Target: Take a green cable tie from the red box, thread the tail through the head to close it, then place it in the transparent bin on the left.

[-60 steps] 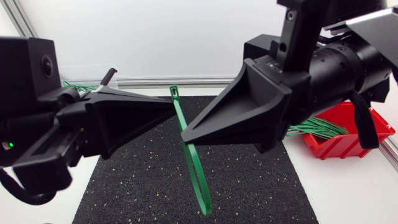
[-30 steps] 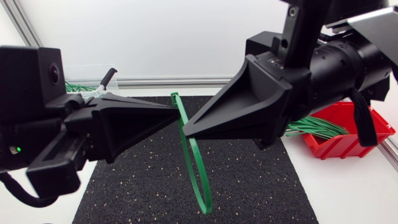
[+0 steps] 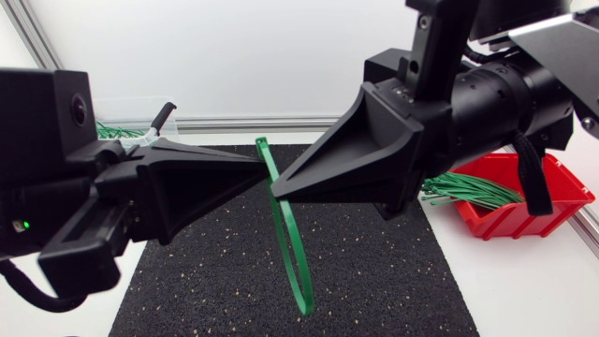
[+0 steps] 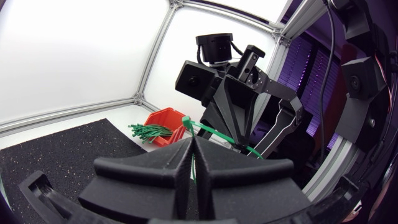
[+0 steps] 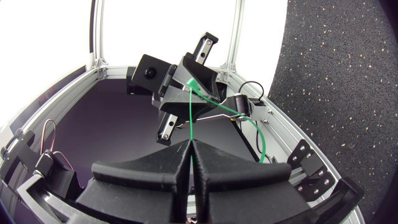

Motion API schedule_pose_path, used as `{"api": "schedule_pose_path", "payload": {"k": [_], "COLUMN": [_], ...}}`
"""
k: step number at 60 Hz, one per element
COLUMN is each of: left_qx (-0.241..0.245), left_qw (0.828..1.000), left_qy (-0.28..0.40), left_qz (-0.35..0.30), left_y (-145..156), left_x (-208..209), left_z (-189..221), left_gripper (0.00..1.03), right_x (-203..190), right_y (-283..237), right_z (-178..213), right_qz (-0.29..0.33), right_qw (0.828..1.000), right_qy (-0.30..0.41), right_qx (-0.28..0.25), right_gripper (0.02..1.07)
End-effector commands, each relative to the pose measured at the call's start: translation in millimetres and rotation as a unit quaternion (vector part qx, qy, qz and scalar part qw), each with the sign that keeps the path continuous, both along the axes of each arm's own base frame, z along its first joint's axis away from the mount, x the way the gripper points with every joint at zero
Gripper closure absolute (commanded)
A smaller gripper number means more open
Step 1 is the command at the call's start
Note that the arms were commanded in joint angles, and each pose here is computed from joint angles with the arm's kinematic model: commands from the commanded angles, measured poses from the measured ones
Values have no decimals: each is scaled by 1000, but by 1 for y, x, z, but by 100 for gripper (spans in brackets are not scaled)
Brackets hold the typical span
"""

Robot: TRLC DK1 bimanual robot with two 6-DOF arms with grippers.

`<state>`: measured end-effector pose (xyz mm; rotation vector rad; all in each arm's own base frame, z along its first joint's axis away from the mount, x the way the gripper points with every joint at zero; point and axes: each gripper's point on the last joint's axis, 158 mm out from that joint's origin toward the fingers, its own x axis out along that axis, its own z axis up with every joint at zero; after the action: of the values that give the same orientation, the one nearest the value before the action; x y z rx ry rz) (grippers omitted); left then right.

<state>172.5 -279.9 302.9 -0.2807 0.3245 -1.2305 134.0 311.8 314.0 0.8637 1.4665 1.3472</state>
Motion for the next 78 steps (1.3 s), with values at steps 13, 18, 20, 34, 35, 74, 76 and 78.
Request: {"api": "schedule_pose_path", "payload": {"k": [13,18,20,34,35,74,76,78], "left_qx": [9,15,17,31,33,45,45,47], "left_qw": [999,999,999,996,996,990,990,989], "left_qy": [-33,-44,-47,-83,-85,-127,-130,-130], "left_qz": [-6,-4,0,19,21,40,40,43], "left_y": [-3,-5,-5,-4,-4,-6,-6,-6], "left_x": [-11,-13,-13,-14,-13,-20,-19,-18], "left_z": [-2,-3,-4,-7,-8,-6,-5,-6], "left_gripper": [100,100,100,100,100,100,100,100], "right_x": [13,14,15,21,21,39,39,39], "right_y": [4,5,5,5,4,6,6,5], "right_z": [-6,-6,-6,-6,-5,-12,-13,-14], "right_qz": [-9,-10,-10,-17,-18,-37,-38,-38], "right_qw": [1000,1000,1000,999,999,997,997,997], "right_qy": [17,18,17,24,24,54,56,55], "right_qx": [-8,-9,-8,-13,-13,-38,-39,-39], "right_gripper": [101,101,101,101,101,101,101,101]}}
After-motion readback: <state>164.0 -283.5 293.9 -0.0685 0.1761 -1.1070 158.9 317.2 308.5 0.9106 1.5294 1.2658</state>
